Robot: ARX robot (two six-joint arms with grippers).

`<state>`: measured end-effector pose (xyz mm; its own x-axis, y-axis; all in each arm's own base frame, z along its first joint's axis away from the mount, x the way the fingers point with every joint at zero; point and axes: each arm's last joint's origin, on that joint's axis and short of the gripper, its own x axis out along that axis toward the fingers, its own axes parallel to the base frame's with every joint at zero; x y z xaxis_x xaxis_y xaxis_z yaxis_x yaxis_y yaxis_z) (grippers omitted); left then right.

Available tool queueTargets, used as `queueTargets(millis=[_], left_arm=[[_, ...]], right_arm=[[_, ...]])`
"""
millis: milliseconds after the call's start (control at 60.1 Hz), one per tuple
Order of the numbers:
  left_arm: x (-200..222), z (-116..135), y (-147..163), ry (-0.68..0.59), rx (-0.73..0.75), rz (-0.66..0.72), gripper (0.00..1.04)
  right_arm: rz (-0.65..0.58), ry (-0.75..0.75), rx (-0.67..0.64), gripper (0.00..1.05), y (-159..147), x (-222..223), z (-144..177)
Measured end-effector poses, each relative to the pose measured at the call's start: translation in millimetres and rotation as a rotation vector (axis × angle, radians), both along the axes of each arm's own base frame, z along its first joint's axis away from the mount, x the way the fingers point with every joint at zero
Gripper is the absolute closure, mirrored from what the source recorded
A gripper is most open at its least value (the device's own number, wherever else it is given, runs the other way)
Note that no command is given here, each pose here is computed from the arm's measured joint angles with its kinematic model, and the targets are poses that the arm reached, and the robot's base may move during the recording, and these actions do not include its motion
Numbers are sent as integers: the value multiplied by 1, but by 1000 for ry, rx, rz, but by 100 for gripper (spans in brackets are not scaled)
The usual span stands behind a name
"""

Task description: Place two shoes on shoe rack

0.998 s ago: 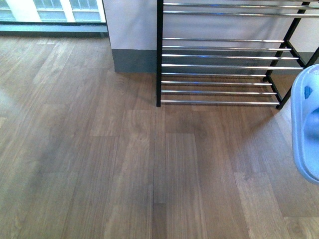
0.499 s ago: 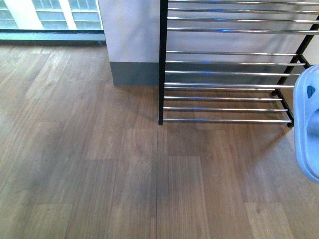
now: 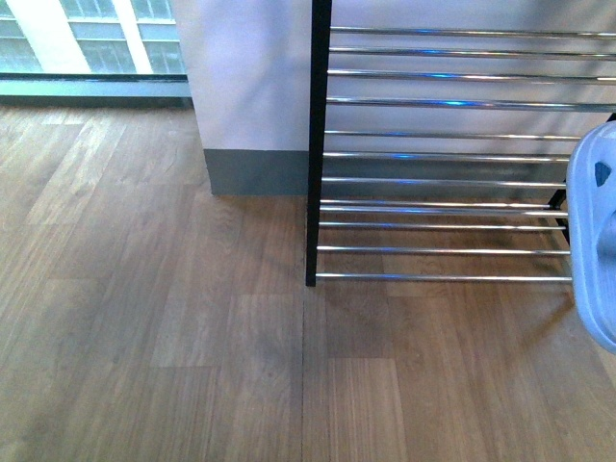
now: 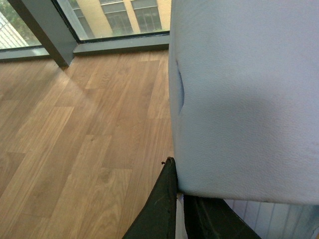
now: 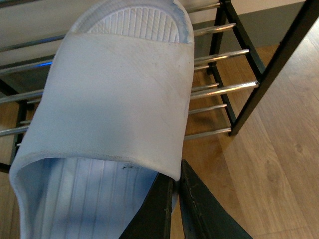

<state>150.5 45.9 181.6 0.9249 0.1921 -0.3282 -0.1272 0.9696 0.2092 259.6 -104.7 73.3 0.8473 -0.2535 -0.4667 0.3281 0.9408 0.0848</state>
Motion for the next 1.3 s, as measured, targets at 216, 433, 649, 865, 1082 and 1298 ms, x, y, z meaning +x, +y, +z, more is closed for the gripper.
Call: queueTargets(millis=[216,433,649,865,1082,1298], left_arm=[[0,0,0,0,0,1,103],[0,0,0,0,0,1,103],[0,0,0,0,0,1,103],[0,0,0,0,0,1,103],[0,0,0,0,0,1,103],[0,0,0,-1,1,2,103]], right_arm=[[-1,-1,0,103,0,0,0],[-1,-1,0,103,0,0,0],[-1,-1,-1,103,0,0,0],[0,-1,0,103,0,0,0],[-1,-1,0,103,0,0,0],[-1,0,0,103,0,0,0]])
